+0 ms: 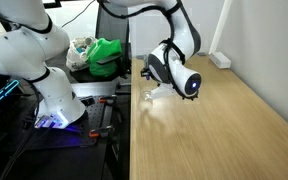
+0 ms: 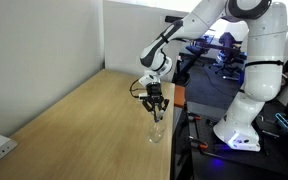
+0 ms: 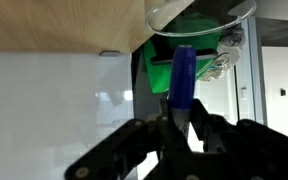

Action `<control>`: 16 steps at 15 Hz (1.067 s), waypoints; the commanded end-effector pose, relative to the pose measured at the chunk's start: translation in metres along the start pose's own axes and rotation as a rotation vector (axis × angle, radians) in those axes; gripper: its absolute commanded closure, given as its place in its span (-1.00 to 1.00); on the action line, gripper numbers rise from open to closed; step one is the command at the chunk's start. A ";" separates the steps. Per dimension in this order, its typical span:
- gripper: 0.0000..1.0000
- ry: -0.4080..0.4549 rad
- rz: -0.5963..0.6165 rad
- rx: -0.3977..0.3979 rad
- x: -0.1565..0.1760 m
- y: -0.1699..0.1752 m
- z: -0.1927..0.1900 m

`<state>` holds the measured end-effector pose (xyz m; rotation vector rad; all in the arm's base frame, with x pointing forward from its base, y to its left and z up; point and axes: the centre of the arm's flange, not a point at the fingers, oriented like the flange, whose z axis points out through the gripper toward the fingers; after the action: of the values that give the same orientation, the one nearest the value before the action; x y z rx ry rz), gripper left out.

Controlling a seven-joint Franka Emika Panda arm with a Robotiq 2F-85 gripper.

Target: Put the blue marker inside the glass cup

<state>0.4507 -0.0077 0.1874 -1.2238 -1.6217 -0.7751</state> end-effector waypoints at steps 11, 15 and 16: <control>-0.46 0.001 0.028 -0.028 -0.017 -0.010 0.004; -0.98 0.004 0.005 -0.021 -0.002 -0.008 0.006; -1.00 0.006 -0.004 -0.018 0.003 -0.007 0.007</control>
<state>0.4471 -0.0088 0.1680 -1.2405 -1.5842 -0.7763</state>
